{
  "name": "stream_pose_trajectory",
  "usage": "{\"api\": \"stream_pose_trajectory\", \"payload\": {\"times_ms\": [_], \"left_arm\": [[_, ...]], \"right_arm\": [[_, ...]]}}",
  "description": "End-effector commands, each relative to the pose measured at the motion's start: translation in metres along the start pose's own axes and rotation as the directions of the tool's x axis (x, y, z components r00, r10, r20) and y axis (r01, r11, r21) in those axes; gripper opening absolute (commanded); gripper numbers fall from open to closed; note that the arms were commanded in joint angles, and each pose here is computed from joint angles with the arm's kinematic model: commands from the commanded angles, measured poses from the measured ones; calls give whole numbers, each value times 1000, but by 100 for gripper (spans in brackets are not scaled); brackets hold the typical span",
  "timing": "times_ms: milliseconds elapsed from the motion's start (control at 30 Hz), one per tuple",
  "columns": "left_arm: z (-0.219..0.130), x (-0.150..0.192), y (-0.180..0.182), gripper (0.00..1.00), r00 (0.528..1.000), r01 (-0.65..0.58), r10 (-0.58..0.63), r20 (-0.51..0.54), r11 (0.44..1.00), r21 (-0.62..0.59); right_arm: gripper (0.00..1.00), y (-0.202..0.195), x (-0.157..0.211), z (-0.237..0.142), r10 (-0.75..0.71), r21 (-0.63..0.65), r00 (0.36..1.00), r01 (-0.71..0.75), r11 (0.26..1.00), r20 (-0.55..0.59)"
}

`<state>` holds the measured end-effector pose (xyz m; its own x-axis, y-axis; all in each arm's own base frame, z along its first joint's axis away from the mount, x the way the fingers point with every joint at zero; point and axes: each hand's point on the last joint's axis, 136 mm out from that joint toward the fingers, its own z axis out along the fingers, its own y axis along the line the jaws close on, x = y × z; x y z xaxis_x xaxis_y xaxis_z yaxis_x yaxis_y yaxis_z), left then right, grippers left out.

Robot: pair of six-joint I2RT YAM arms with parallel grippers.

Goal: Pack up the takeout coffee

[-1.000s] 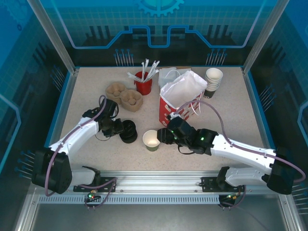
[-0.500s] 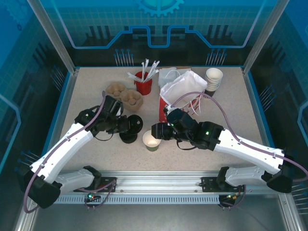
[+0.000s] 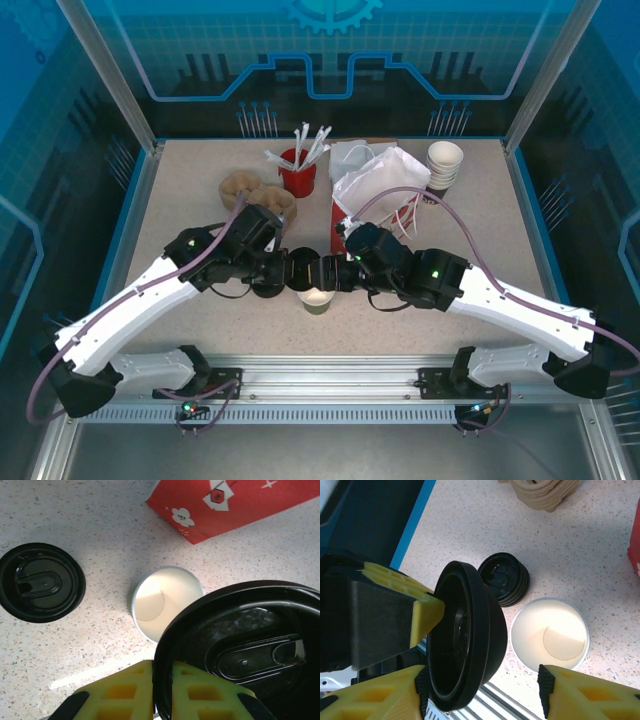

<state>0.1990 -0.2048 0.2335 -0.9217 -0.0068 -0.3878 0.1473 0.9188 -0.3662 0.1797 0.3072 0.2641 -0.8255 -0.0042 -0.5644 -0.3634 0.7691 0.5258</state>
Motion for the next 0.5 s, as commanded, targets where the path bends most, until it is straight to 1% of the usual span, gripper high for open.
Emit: {"api": "stream_pose_trajectory", "payload": {"times_ms": [0,167,267,300,400,467], "left_arm": [[-7,-3,-9,16,1000,-13,13,6,1000,-3],[-9,-3,-17,16,1000,-30,30,5,1000,10],[-8,-3,-20,16,999,-43,43,2,999,9],[-8,-2,-20,16,999,-45,45,1,999,8],[-6,-2,-24,16,999,-54,54,-3,998,13],[-5,-3,-26,16,998,-61,61,-5,998,13]], "right_arm": [[61,0,-3,-8,-25,20,1000,24,1000,12],[59,-6,-3,-10,-31,39,999,31,999,22],[54,-11,-6,-14,-31,55,999,29,998,36],[52,-12,-6,-14,-27,58,999,25,998,39],[39,-18,-7,-16,-11,62,999,8,998,41],[34,-21,-6,-16,-4,61,999,2,998,36]]}}
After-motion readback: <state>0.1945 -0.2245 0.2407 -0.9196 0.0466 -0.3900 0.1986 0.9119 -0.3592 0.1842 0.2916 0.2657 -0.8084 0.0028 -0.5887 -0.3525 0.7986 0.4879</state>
